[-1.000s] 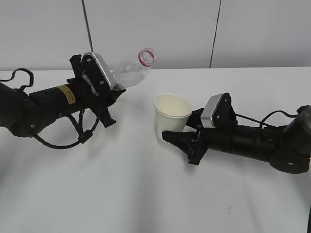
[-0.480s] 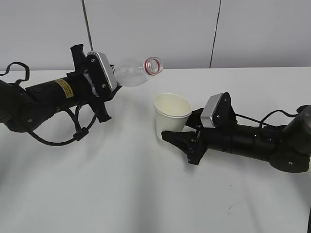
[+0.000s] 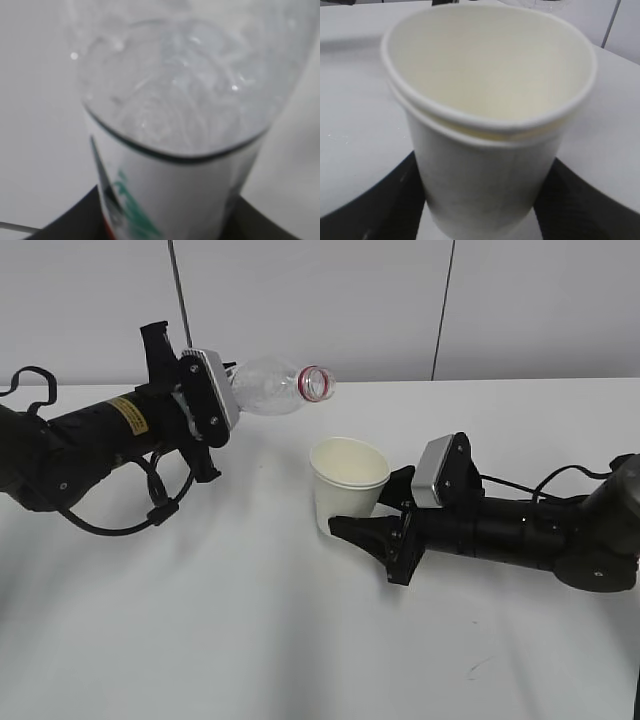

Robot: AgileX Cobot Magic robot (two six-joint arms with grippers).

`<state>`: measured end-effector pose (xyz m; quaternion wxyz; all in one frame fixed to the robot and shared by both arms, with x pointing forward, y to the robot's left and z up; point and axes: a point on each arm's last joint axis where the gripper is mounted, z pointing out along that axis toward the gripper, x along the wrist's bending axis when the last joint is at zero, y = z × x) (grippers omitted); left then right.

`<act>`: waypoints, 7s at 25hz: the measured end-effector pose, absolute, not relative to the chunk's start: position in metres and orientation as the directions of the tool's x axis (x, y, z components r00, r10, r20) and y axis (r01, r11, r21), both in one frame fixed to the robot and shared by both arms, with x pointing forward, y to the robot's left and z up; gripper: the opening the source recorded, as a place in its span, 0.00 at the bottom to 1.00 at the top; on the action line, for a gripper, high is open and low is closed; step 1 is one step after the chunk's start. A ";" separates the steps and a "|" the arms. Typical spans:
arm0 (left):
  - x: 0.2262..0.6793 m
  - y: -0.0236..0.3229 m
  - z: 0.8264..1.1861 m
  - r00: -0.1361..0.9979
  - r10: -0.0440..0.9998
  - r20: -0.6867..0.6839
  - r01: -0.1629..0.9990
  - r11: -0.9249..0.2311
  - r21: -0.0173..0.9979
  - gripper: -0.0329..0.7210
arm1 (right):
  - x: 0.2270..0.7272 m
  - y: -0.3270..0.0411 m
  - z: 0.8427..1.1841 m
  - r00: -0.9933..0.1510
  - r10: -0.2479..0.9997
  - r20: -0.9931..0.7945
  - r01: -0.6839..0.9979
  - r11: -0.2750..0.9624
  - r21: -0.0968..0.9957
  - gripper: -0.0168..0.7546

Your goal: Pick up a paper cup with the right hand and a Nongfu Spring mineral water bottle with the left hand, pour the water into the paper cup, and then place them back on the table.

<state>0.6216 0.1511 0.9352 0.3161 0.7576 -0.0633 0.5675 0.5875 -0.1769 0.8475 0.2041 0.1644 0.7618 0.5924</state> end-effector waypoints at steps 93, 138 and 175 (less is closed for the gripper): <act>0.623 0.151 0.950 -0.003 -0.001 1.000 -0.555 -0.832 -0.003 0.42 | 0.585 -0.169 0.850 -0.936 0.339 -0.092 0.000 0.261 0.965 0.61; 0.622 0.150 0.951 -0.024 -0.016 1.000 -0.558 -0.830 -0.026 0.42 | 0.585 -0.170 0.849 -0.935 0.342 -0.097 0.000 0.273 0.962 0.61; 0.622 0.147 0.945 0.578 0.786 0.219 -0.120 -0.183 0.976 0.42 | 0.609 -0.181 0.857 -0.785 0.610 -0.113 0.016 0.202 0.979 0.61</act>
